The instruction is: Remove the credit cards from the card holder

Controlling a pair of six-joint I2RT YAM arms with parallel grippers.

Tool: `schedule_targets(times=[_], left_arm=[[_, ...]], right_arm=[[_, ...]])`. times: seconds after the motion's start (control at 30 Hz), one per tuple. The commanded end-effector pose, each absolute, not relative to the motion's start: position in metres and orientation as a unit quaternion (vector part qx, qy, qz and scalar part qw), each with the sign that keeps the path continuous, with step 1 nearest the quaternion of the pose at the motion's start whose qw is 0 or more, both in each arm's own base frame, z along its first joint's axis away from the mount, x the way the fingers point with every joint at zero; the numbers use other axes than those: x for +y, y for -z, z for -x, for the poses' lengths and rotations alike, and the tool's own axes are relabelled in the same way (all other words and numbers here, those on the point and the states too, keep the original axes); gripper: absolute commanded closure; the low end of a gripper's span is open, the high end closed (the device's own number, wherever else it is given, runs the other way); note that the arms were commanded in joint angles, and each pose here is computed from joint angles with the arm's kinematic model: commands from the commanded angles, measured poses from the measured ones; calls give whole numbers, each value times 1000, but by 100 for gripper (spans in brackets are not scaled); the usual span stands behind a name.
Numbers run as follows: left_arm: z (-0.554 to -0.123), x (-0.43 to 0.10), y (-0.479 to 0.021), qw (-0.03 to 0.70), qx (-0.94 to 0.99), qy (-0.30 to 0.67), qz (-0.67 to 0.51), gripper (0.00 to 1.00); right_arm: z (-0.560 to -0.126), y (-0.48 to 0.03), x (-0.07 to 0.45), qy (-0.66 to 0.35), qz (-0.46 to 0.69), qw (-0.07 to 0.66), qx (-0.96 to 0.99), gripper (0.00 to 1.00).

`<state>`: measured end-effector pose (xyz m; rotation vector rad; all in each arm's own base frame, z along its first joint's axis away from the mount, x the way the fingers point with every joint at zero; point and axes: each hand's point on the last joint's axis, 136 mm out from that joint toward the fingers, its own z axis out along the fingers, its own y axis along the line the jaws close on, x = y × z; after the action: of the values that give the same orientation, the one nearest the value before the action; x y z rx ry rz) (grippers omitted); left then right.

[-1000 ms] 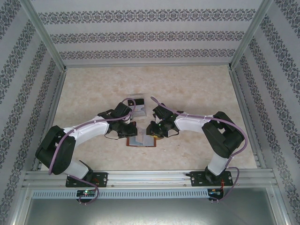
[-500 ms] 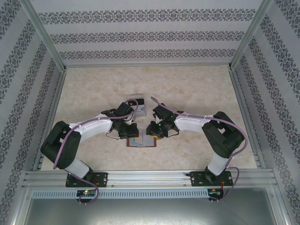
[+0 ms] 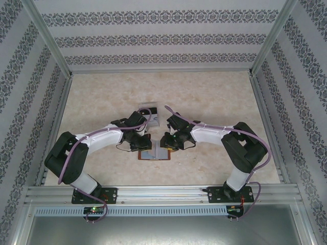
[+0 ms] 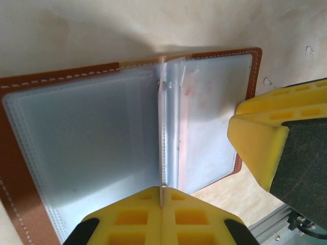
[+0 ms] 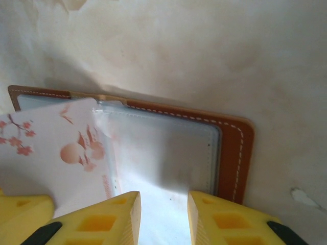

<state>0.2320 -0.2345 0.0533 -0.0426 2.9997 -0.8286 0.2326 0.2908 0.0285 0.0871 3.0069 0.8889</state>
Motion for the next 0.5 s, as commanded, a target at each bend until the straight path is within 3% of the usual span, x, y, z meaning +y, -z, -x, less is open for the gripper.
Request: schedule_targets(times=[0.0, 0.27, 0.47], left_arm=[[-236, -233, -75, 45, 965, 259, -14, 97], [-242, -220, -110, 84, 964, 217, -129, 100], [-234, -231, -135, 115, 912, 240, -312, 100]], right_arm=[[-231, -39, 283, -268, -18, 14, 963, 69], [-247, -61, 274, -278, -11, 35, 960, 69], [-265, -72, 257, -278, -14, 51, 959, 69]])
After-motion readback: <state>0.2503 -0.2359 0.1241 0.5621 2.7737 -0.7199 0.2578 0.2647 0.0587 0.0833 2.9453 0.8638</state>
